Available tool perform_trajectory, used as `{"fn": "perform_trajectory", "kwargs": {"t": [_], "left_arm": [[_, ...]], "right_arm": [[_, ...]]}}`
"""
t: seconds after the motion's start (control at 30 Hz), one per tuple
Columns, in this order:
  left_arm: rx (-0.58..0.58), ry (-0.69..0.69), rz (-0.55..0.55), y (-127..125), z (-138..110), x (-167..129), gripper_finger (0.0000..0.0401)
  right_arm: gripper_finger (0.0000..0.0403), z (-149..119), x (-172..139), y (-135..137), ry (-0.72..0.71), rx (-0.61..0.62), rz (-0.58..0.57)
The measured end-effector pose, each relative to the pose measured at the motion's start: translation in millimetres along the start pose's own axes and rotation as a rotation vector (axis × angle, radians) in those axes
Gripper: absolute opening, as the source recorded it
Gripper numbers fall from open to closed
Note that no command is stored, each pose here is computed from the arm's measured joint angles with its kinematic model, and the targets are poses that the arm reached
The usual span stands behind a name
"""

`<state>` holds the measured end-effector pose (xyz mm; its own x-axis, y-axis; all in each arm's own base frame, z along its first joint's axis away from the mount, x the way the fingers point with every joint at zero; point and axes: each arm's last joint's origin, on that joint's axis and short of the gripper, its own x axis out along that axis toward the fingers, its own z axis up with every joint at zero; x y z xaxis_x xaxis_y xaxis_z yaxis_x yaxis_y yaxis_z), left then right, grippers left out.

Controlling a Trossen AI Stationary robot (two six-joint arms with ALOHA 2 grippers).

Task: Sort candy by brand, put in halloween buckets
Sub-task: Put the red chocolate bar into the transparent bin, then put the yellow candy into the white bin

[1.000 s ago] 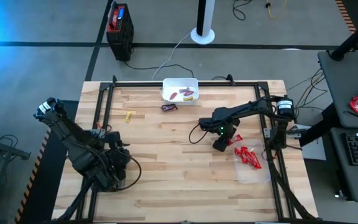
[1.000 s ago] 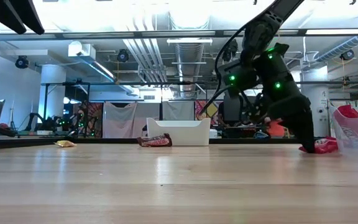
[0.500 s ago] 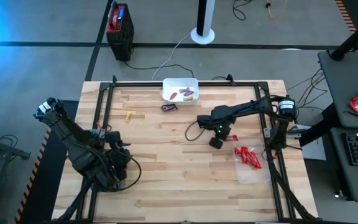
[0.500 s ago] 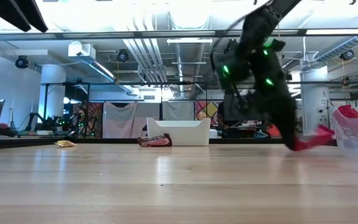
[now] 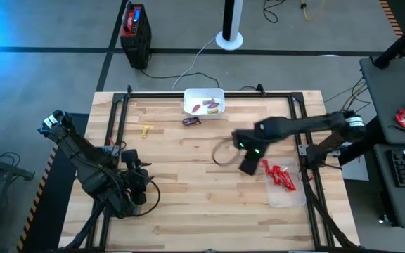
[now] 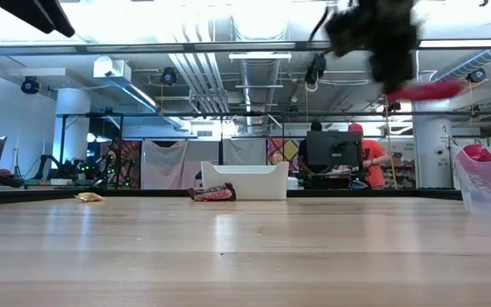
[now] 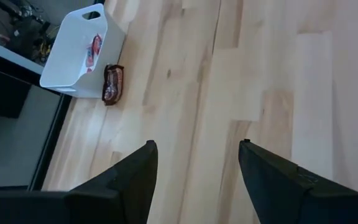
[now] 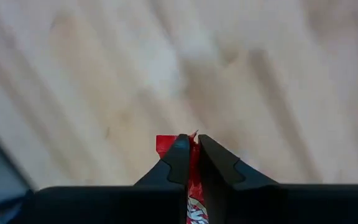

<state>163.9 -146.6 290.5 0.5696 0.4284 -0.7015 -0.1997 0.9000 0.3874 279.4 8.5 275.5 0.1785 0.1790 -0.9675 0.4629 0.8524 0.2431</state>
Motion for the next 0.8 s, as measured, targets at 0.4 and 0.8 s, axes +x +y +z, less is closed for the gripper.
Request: {"fn": "perform_trajectory", "kwargs": {"t": [0.4, 0.8], "left_arm": [[-0.063, -0.09, -0.118, -12.9, 13.7, 0.8, 0.0208], [-0.235, -0.077, -0.098, 6.3, 40.7, 29.4, 0.0207]], "right_arm": [[0.0054, -95.6, -12.9, 32.9, -0.079, 0.171, -0.226], [0.0183, -97.4, 22.7, 33.0, -0.272, 0.127, -0.242]]}}
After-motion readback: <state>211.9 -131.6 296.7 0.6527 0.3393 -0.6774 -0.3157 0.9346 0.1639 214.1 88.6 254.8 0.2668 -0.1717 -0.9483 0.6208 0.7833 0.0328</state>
